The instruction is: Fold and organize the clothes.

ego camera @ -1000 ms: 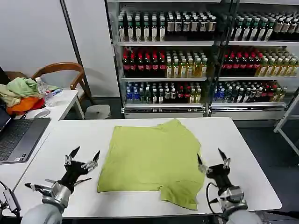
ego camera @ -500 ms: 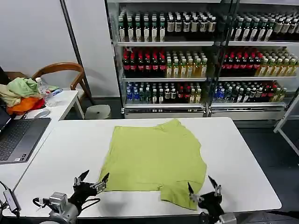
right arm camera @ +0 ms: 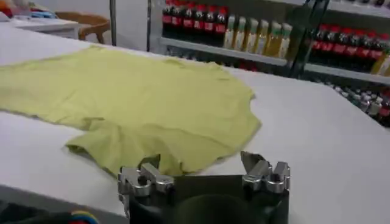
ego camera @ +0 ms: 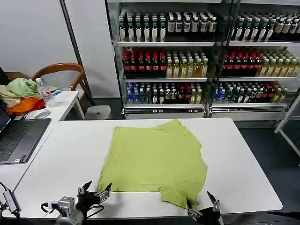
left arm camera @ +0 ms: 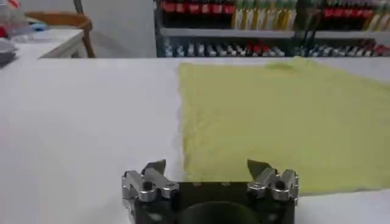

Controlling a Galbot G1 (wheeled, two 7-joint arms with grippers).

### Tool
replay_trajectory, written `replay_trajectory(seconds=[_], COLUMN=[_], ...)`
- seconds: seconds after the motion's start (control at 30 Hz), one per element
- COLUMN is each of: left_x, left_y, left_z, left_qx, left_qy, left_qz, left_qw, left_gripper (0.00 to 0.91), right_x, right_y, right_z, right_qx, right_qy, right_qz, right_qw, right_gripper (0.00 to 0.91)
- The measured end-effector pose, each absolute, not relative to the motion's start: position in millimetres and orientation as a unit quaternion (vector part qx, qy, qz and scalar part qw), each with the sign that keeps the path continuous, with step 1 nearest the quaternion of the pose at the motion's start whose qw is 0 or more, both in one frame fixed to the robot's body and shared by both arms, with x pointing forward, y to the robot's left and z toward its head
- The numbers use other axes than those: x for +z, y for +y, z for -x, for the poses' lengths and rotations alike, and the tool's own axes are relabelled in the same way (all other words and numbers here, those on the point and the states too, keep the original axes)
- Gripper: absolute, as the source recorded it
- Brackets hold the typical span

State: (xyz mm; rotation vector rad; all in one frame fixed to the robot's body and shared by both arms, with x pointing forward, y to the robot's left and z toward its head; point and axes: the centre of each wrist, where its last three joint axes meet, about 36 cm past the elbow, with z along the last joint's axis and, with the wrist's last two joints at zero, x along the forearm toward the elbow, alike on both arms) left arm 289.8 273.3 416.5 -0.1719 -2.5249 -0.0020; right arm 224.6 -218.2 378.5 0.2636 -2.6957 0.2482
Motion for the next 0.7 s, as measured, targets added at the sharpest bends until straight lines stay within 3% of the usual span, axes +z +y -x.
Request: replay_trajectory(seconds=[0.23,0.27,0.3,0.33,0.37,0.4,0.43,0.7], left_x=[408.5,407.5,406.5,405.5,404.6,403.9,403.2,396.9], left_y=[275.7,277.0,278.5,279.6,280.0,280.0,279.7,278.3], left_z=[-294.5,-295.7,-297.0,-298.2,-298.8,-298.9,-298.7,-295.2], left_qx=[-0.001,0.0,0.001,0.002,0.002,0.003,0.005,0.01], left_qy=[-0.95,-0.95,-0.95,-0.95,-0.95,-0.95,-0.95,-0.95], left_qz=[0.055,0.053,0.051,0.049,0.048,0.048,0.048,0.053], left_qw=[0.307,0.308,0.308,0.308,0.308,0.307,0.307,0.309], left_gripper=[0.907,0.907,0.907,0.907,0.836,0.202,0.05,0.05], right_x=[375.5,375.0,374.2,373.7,373.4,373.2,373.0,370.7], right_y=[-211.9,-211.0,-210.0,-209.3,-208.4,-207.2,-206.3,-202.4], right_z=[-227.3,-227.1,-227.1,-226.9,-226.4,-225.9,-225.6,-224.6], right_qx=[0.083,0.082,0.08,0.078,0.076,0.074,0.072,0.061], right_qy=[-0.969,-0.969,-0.969,-0.968,-0.968,-0.968,-0.967,-0.966], right_qz=[-0.099,-0.099,-0.099,-0.099,-0.101,-0.102,-0.103,-0.106], right_qw=[0.212,0.213,0.214,0.215,0.216,0.218,0.22,0.23], right_gripper=[0.907,0.806,0.584,0.081,0.0,0.0,0.0,0.0])
